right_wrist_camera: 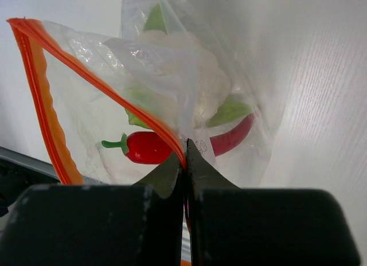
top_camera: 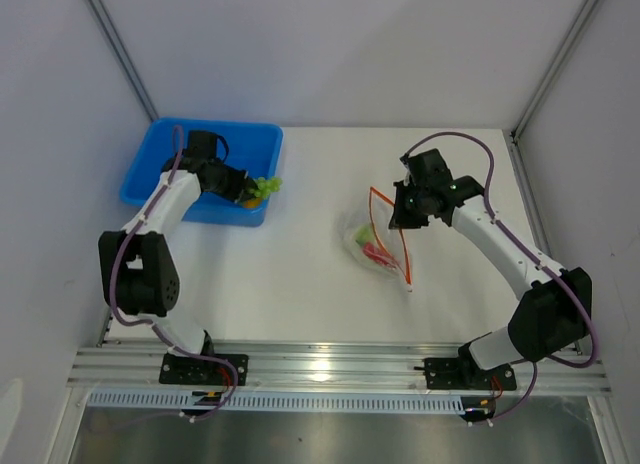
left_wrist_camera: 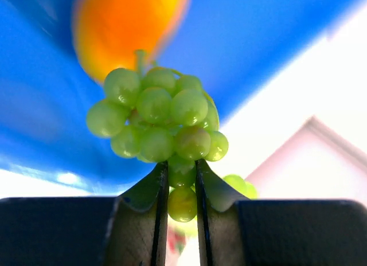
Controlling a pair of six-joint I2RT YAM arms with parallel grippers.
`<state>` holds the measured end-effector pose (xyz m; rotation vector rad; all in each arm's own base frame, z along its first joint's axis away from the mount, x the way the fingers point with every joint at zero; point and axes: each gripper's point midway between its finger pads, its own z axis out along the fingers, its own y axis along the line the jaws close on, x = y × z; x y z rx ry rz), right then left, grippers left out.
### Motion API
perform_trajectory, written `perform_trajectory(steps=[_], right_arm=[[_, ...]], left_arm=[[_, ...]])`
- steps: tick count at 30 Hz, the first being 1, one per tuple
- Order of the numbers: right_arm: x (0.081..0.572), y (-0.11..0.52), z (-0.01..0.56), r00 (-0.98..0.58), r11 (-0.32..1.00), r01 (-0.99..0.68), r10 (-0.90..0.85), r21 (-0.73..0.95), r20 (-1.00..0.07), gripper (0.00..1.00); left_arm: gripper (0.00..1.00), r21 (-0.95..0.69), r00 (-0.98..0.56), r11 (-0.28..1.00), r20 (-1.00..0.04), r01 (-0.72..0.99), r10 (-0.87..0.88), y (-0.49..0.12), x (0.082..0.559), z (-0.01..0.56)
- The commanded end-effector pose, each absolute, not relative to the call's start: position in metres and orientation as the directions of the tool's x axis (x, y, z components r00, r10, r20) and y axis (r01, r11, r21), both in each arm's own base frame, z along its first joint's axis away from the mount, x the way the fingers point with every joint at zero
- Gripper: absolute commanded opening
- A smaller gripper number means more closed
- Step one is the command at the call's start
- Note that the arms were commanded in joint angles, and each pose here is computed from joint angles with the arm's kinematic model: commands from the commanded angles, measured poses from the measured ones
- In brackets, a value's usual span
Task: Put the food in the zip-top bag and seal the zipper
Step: Place the fake fruit in the zipper food storage bag.
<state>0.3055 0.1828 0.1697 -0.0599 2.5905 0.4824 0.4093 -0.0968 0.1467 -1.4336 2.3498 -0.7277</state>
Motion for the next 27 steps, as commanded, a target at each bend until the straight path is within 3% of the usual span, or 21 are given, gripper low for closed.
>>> perform_trajectory(steps=[1, 8, 14, 17, 23, 27], right_arm=[[0.312, 0.19, 0.186, -0.849, 0.926, -0.1, 0.11, 0.363, -0.517, 0.0], [0.317, 0.196, 0.188, -0.861, 0.92, -0.082, 0.129, 0.384, -0.493, 0.0], [0.318, 0.198, 0.195, -0.858, 0.917, -0.058, 0.156, 0.395, -0.489, 0.0], [0.321, 0.199, 0.198, -0.858, 0.921, -0.05, 0.159, 0.387, -0.489, 0.0], [0.327, 0.207, 0.213, -0.858, 0.924, -0.062, 0.144, 0.378, -0.493, 0.0], [0.323, 0.216, 0.232, -0.849, 0.91, -0.077, 0.154, 0.408, -0.505, 0.0]], left_arm=[[0.01, -0.753, -0.591, 0.415, -0.043, -0.51, -0.806, -0.135, 0.41, 0.207], [0.01, -0.82, -0.577, 0.449, -0.186, -0.355, -0.796, -0.131, 0.402, 0.26], [0.01, -0.851, -0.671, 0.454, -0.175, -0.266, -0.72, -0.151, 0.374, 0.259], [0.01, -0.88, -0.753, 0.459, -0.218, -0.125, -0.621, -0.174, 0.347, 0.257], [0.0, -0.881, -0.812, 0.408, -0.411, 0.238, -0.414, -0.22, 0.296, 0.303], [0.01, -0.863, -0.805, 0.292, -0.495, 0.411, -0.328, -0.246, 0.269, 0.339]])
